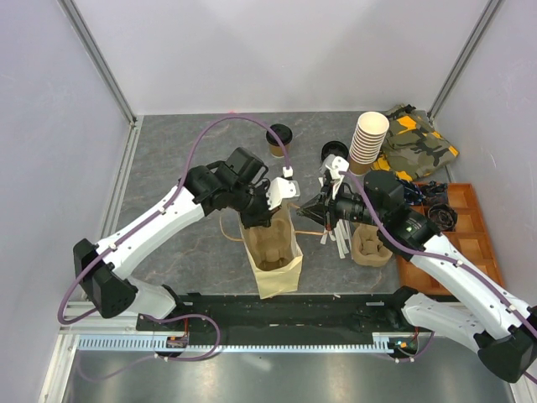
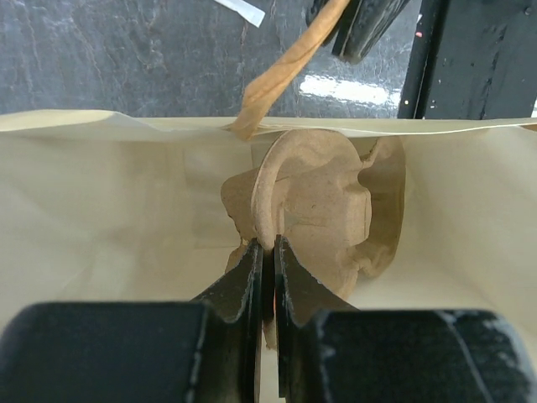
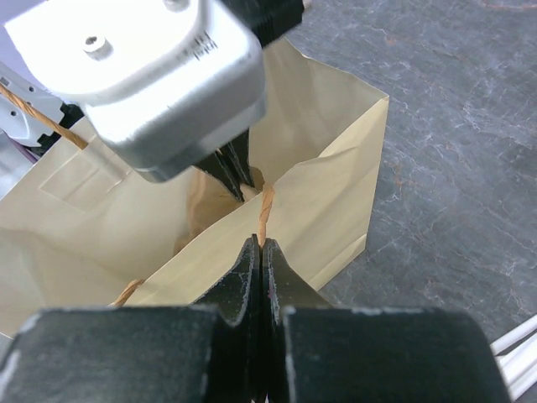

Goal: Pack the takeout coffee

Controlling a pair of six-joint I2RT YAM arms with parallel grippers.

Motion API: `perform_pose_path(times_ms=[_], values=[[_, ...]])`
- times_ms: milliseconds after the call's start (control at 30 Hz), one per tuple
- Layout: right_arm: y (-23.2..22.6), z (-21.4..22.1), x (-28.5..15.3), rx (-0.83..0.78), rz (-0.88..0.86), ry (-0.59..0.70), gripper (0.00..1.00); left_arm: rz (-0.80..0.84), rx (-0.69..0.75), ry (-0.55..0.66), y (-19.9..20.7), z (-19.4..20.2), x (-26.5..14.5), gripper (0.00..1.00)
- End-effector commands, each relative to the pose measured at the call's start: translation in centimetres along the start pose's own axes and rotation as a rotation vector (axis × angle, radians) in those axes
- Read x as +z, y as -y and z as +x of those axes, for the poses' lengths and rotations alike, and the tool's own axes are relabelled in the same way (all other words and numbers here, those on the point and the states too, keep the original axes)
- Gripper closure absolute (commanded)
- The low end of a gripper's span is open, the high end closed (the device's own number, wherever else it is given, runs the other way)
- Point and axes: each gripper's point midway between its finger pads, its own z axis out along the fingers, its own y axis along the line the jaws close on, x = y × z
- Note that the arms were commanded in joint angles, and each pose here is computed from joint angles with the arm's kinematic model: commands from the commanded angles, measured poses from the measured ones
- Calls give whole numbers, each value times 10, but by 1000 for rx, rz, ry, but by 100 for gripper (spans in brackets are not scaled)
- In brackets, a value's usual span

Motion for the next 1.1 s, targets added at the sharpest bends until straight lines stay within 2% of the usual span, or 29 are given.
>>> perform_pose_path(times_ms=[0,267,333,367,433,467,567,767,1067], values=[[0,-8,0,-63,0,35,100,-8,-14,43,0,-6,4,98],[2,-5,1,-69,2,25,100,-41,-20,12,-6,4,11,88],[2,-5,1,-71,2,25,100,-55,-29,3,-8,7,10,80],[1,-5,1,-73,1,26,100,-60,-28,3,-9,6,10,70],[1,-5,0,-79,2,26,100,-75,-31,12,-11,2,7,61],[1,-5,0,-82,1,27,100,-81,-30,20,-12,-1,4,52],[1,-4,-1,-87,2,25,100,-102,-23,65,-14,-17,-8,41],[2,-3,-2,-100,4,25,100,-142,0,199,-14,-61,-45,31],[-1,-15,-6,-189,-8,55,100,-274,82,437,-14,-118,-125,27]])
